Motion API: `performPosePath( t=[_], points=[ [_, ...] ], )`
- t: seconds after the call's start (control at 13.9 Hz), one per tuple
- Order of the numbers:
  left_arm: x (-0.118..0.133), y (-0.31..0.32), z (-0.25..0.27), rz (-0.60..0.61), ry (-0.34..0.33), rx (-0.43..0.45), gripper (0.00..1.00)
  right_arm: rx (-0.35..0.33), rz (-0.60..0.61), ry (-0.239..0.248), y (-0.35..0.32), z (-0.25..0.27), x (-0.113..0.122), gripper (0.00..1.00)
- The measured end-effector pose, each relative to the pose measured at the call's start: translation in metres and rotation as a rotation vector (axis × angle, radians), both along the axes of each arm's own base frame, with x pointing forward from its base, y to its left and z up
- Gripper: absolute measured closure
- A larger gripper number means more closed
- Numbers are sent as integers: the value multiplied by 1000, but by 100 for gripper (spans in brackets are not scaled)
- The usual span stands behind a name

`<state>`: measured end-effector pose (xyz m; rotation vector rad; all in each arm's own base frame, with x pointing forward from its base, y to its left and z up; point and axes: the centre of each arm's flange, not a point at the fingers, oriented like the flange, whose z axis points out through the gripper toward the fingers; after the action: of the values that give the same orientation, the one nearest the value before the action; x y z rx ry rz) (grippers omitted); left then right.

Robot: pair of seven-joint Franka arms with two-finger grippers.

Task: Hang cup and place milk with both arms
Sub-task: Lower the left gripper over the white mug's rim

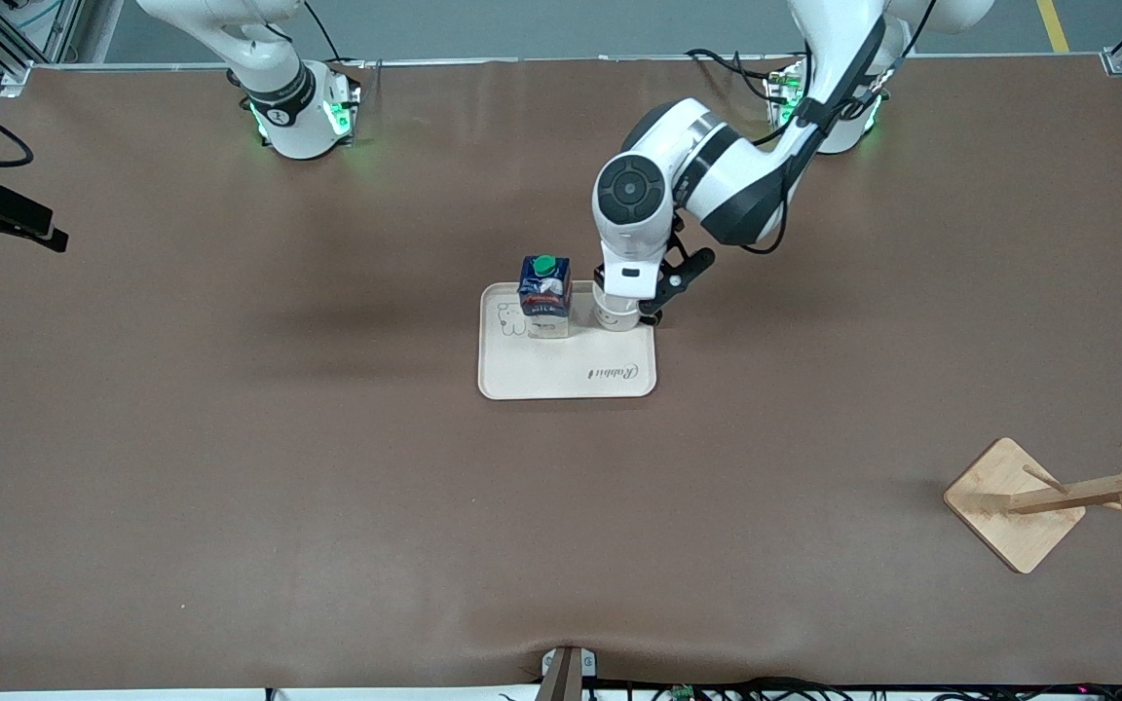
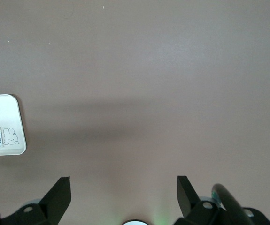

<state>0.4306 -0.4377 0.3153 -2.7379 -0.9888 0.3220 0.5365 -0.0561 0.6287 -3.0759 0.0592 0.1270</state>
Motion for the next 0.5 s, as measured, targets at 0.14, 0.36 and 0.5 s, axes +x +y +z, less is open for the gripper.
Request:
performPosePath(
  t=[0.14,0.36,0.5],
  points=[
    [-4,1,-13,46,-10,9,0,0,0,0,0,0,0,0],
    [-12,7,-28,89,-47,-7,0,0,0,0,0,0,0,0],
    [-16,10,-33,105,-71,-22,0,0,0,0,0,0,0,0]
  ],
)
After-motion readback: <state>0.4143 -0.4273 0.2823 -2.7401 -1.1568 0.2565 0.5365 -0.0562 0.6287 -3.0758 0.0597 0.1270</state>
